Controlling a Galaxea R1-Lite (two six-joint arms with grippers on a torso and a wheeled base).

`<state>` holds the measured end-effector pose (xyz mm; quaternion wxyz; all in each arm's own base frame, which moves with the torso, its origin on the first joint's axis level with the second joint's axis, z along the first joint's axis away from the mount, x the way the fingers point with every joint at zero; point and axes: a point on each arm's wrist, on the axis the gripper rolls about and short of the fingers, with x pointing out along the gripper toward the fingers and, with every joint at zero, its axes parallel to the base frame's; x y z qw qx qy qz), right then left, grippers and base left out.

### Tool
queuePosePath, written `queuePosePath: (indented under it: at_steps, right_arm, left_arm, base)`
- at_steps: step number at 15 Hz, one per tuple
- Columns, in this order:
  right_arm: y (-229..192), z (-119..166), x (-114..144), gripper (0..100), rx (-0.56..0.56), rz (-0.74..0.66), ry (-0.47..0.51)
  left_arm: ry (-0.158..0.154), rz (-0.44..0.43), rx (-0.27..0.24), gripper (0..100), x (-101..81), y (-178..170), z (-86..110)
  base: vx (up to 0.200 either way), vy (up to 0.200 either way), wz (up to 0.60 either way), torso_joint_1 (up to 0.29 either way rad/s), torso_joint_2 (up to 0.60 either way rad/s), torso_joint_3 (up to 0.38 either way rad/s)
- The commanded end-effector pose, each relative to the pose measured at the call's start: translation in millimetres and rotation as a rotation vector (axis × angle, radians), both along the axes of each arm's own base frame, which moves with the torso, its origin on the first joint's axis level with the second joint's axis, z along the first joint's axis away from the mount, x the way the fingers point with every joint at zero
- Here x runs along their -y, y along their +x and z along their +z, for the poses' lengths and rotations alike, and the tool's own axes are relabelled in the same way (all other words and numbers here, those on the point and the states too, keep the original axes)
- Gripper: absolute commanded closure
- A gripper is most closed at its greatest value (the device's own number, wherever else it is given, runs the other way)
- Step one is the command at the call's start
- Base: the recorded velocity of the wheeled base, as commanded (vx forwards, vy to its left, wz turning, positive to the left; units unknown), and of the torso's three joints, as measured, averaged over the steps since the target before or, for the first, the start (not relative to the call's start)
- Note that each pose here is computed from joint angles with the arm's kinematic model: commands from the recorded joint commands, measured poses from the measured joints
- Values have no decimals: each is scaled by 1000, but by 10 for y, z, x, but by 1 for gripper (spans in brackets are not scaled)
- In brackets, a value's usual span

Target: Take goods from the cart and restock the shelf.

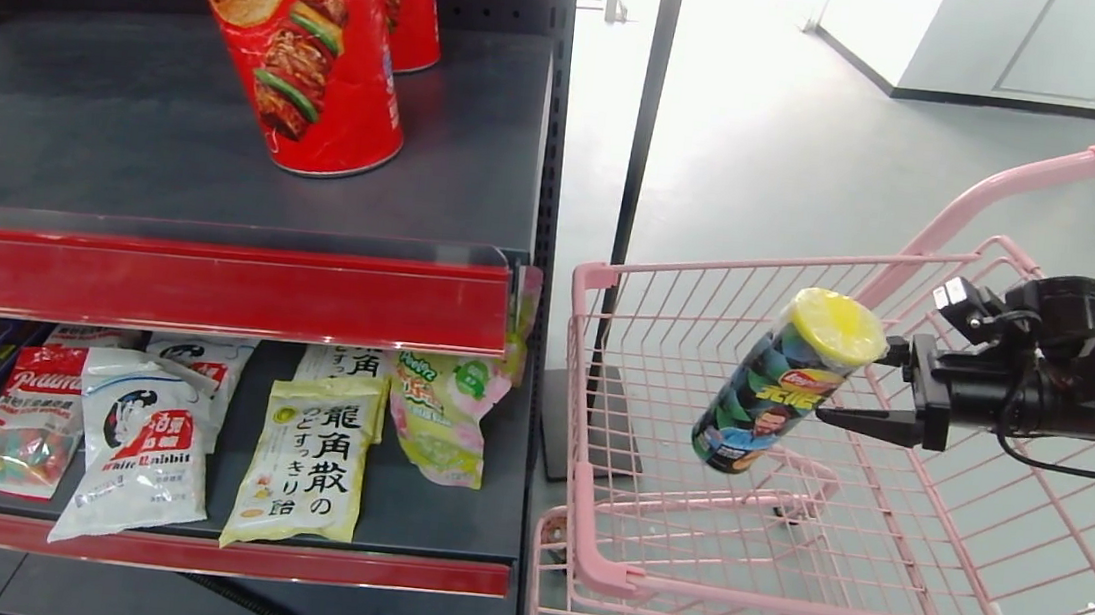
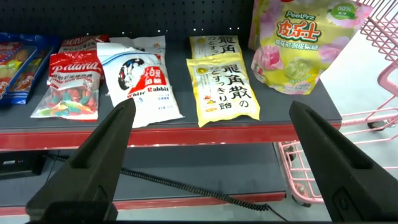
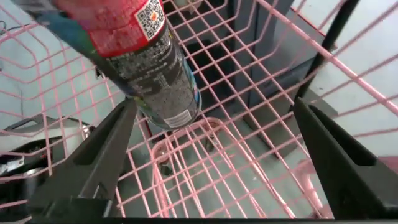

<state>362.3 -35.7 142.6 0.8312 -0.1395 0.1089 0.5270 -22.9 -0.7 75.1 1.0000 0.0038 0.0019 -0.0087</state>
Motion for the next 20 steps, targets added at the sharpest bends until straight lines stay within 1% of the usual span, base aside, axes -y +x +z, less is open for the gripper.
queuePosePath:
  at_steps: [1,3,5,7,11,15,20]
  right_arm:
    - [79,-113,-179,0,-30,51,6]
    - [66,-97,-356,0,-35,96,8]
    - [42,-44,-447,0,-27,118,8]
    - [-4,13,-477,0,-15,133,15]
    - [-112,43,-491,0,-62,143,27]
    - [-145,23,-657,0,-79,188,27]
    - [-152,8,-791,0,-110,216,35]
  left_arm:
    - [0,1,-1,0,0,1,-1]
    - [0,1,-1,0,0,1,-1]
    - [0,1,-1,0,0,1,-1]
    - [0,1,-1,0,0,1,-1]
    - [0,1,-1,0,0,1,-1]
    - [0,1,-1,0,0,1,-1]
    - [0,1,-1,0,0,1,-1]
  base:
    - [0,0,0,0,0,0]
    - [0,0,0,0,0,0]
    - [0,0,0,0,0,0]
    - [0,0,0,0,0,0]
    - [0,0,0,0,0,0]
    - [0,0,0,0,0,0]
    - [0,0,0,0,0,0]
